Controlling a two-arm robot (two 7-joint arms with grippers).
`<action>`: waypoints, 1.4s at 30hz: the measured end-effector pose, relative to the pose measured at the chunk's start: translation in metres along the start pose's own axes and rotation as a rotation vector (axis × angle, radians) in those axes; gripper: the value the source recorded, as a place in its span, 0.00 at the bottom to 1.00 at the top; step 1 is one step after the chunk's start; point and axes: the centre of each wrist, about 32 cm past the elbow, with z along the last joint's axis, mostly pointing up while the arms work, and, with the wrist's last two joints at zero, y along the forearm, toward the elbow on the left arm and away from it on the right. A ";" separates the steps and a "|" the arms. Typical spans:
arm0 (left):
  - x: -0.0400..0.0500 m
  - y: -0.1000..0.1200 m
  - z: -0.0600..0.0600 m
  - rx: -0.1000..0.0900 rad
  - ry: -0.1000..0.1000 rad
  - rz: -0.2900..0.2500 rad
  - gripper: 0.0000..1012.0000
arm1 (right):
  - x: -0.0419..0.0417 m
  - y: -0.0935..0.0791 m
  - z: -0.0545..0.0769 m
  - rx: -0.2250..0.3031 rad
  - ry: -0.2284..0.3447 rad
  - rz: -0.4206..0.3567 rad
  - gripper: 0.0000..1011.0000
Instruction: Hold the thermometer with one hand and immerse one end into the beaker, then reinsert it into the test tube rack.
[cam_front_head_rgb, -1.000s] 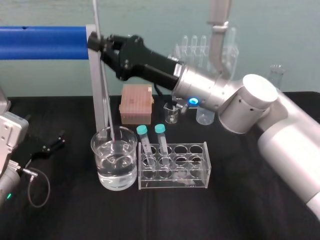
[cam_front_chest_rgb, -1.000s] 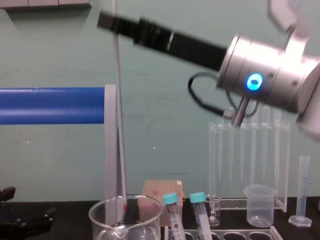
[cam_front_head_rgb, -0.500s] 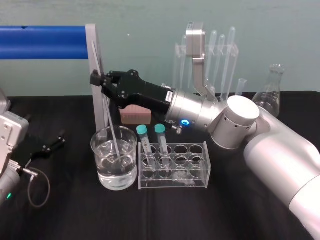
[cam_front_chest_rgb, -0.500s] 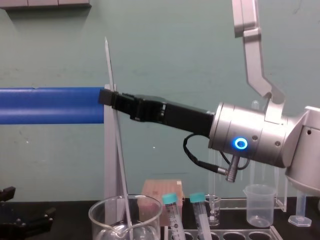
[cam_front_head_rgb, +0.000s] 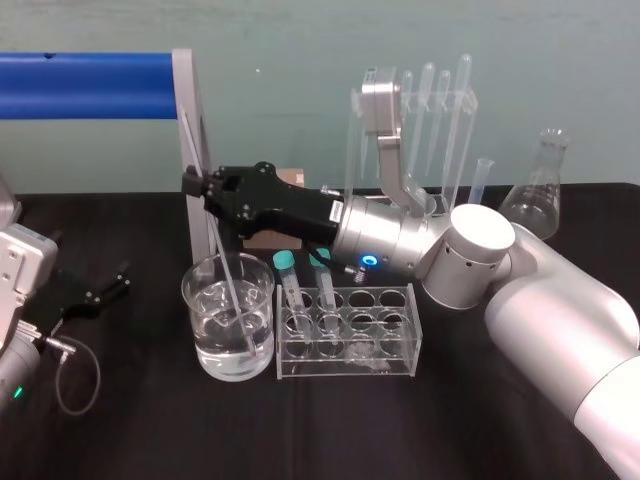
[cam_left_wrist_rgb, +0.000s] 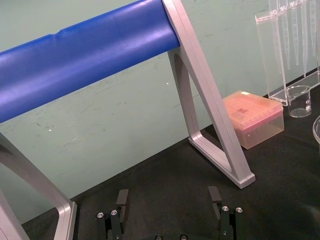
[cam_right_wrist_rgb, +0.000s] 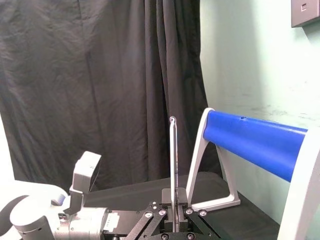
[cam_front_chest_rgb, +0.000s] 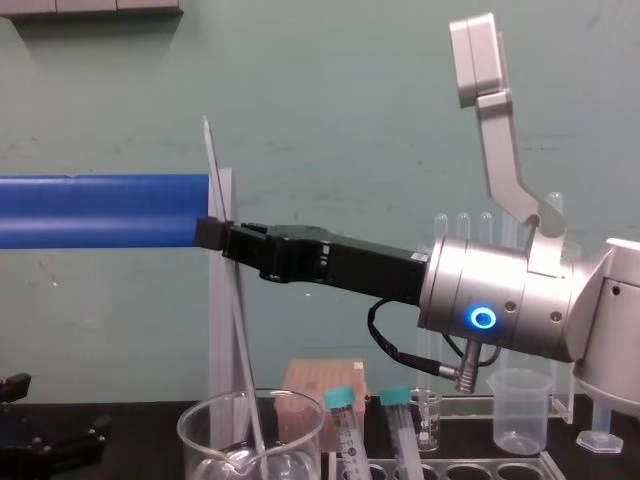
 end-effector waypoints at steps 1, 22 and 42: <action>0.0000 0.000 0.000 0.000 0.000 0.000 1.00 | -0.0001 0.000 0.000 -0.001 0.000 0.001 0.06; 0.0000 0.000 0.000 0.000 0.000 0.000 1.00 | -0.0027 0.000 -0.002 -0.020 0.001 -0.005 0.06; 0.0000 0.000 0.000 0.000 0.000 0.000 1.00 | -0.0012 0.001 -0.002 -0.024 -0.002 -0.006 0.06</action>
